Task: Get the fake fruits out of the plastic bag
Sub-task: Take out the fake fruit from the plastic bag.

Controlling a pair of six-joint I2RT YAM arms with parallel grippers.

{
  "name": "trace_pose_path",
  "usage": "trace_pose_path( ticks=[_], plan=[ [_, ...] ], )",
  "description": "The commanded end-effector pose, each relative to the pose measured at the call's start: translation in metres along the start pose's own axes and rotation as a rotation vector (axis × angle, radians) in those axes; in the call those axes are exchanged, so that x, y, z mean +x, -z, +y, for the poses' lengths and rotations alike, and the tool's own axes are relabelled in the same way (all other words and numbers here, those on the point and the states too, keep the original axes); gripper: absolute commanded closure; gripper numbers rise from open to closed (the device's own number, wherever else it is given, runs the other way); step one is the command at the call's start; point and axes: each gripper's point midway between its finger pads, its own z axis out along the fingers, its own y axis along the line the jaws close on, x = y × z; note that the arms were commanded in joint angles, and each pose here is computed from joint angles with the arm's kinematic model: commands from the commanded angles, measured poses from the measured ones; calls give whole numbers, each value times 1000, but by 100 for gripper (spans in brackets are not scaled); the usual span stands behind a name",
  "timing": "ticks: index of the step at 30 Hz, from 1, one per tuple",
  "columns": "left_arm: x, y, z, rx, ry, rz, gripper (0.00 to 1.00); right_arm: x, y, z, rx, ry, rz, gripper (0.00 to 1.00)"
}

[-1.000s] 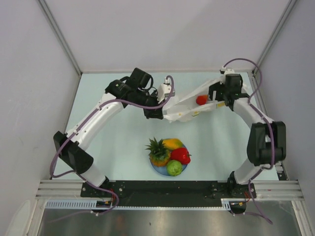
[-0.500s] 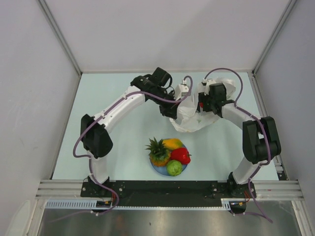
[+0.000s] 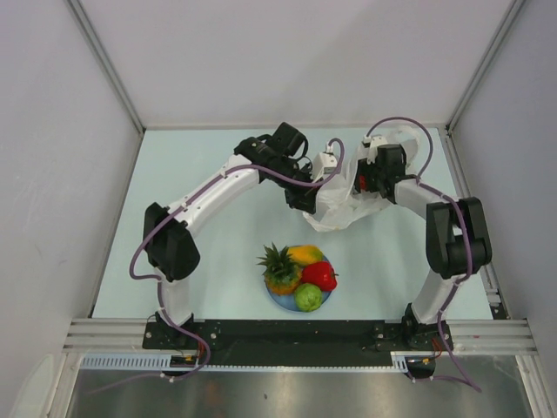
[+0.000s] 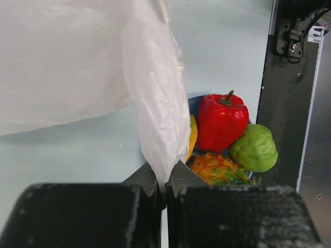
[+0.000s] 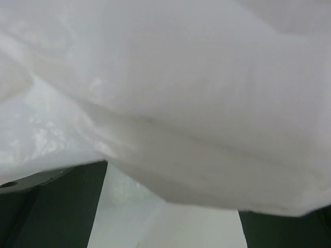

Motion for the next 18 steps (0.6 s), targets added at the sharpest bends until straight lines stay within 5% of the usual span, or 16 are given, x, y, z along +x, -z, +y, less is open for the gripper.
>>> trace_pose_path(
  ticks=[1,6,9,10,13,18],
  plan=[
    [-17,15,-3,-22,-71,-55,100,-21,-30,-6,4,29,-68,0],
    [-12,13,-5,-18,-45,-49,100,-34,-51,-18,31,36,-114,7],
    [-10,13,-4,-24,-36,-44,100,-45,-55,-21,6,50,-142,29],
    [-11,13,-3,-29,-35,-45,100,-48,-55,-17,-25,57,-149,43],
    [-11,11,-1,-35,-25,-46,100,-60,-46,-13,-69,85,-167,59],
    [-17,7,14,-80,-17,-52,100,-77,4,11,-195,114,-165,67]
  ],
)
